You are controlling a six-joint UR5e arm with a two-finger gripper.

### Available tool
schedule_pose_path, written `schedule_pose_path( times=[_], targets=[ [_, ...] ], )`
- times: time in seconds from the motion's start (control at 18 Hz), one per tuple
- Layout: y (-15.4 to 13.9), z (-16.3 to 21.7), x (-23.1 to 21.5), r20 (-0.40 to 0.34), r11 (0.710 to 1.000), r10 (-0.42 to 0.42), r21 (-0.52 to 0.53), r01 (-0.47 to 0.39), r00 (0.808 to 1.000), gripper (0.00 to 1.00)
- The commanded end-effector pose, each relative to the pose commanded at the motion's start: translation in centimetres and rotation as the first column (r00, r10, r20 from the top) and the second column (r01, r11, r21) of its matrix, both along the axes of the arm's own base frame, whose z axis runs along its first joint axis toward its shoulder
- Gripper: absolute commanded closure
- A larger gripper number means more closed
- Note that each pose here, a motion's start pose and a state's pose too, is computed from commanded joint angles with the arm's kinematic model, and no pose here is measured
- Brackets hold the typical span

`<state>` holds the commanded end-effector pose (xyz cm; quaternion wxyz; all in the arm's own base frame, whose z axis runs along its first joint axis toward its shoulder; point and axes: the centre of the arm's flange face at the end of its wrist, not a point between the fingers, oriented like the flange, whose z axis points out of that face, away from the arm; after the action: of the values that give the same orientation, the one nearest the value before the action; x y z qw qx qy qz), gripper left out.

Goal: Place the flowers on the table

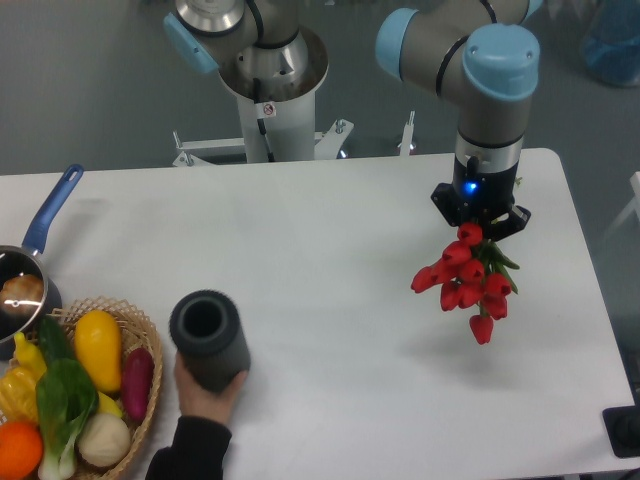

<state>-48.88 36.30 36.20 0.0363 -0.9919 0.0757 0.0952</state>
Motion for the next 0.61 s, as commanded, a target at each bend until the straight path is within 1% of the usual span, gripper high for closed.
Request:
schedule_pose_path(
  times=[0.22, 0.33, 0.39, 0.44, 0.5, 0.56, 0.61],
  targets=[
    [0.0, -0.8, 0.1, 0.017, 1.000, 0.001, -0.011, 0.000, 1.000, 1.00],
    [0.2, -2.3, 0.2, 0.046, 0.999, 0.008, -0.036, -0.007, 0.999, 1.00],
    [0.4, -2.8, 0.7, 0.065, 0.999, 0.003, -0.054, 0.001, 0.998, 1.00],
    [1.5, -3.1, 1.8, 0.076, 0.998, -0.021, -0.059, 0.026, 0.997, 1.00],
    [2.3, -3.4, 2.7, 0.087, 0.997, -0.041, -0.064, 0.046, 0.995, 0.92],
    [2.6, -3.7, 3.2, 0.096, 0.996, -0.050, -0.067, 0.056, 0.994, 0.79],
    [2.8, -3.9, 3.6, 0.100, 0.996, -0.055, -0.065, 0.062, 0.993, 0.59]
  ],
)
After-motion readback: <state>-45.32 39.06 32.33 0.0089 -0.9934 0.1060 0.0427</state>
